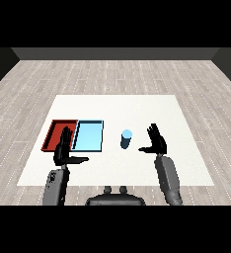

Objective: Pick the blue can and put it in the blue box

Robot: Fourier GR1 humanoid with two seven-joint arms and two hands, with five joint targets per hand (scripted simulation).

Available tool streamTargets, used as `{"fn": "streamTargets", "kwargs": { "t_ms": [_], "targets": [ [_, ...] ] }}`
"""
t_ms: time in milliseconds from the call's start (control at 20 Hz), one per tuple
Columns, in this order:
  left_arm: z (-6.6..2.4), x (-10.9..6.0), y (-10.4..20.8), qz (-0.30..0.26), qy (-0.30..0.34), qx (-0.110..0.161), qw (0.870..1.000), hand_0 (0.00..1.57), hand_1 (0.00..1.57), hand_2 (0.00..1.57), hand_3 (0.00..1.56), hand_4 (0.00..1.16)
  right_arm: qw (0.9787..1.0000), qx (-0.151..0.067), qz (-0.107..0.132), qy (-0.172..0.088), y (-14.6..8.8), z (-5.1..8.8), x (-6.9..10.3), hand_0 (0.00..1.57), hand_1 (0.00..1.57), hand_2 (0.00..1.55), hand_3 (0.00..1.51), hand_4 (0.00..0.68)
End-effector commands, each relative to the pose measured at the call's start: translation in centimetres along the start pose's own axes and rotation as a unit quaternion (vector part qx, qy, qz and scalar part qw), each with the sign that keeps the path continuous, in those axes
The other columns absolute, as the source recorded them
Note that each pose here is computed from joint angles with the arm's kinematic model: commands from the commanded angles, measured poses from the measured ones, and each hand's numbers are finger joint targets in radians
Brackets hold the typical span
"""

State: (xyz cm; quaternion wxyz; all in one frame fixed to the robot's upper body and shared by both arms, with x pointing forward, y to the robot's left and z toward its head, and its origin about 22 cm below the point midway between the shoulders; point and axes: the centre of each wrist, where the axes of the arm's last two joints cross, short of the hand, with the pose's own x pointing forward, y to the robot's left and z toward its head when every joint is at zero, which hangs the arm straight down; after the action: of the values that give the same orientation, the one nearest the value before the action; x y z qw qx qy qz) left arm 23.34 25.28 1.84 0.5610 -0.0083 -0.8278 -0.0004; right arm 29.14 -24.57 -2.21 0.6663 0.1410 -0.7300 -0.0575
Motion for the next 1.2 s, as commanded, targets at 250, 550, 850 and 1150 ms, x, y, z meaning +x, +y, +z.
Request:
{"fn": "streamTargets", "kwargs": {
  "t_ms": [250,550,850,1150],
  "targets": [
    [0.16,0.2,-0.6,-0.001,0.007,0.001,1.0,0.0,0.0,0.0,0.0,0.0,0.9998,0.008,-0.003,0.016,2.7,-0.8,-3.3,0.0,0.0,0.0,0.0,0.0],
    [0.6,0.0,1.3,-0.003,-0.005,-0.004,1.0,0.0,0.0,0.0,0.0,0.0,0.9993,0.015,-0.017,0.028,4.1,-3.2,-4.8,0.0,0.0,0.0,0.0,0.0],
    [-0.34,-1.8,0.6,-0.005,0.005,0.0,1.0,0.0,0.0,0.0,0.0,0.0,0.9988,0.028,0.016,0.038,4.9,-3.5,-4.6,0.0,0.0,0.0,0.0,0.0],
    [-1.01,-1.2,-0.8,0.004,0.002,0.003,1.0,0.0,0.0,0.0,0.0,0.0,0.9977,0.03,0.031,0.052,7.1,-5.4,-5.4,0.0,0.0,0.0,0.0,0.0]
  ]
}}
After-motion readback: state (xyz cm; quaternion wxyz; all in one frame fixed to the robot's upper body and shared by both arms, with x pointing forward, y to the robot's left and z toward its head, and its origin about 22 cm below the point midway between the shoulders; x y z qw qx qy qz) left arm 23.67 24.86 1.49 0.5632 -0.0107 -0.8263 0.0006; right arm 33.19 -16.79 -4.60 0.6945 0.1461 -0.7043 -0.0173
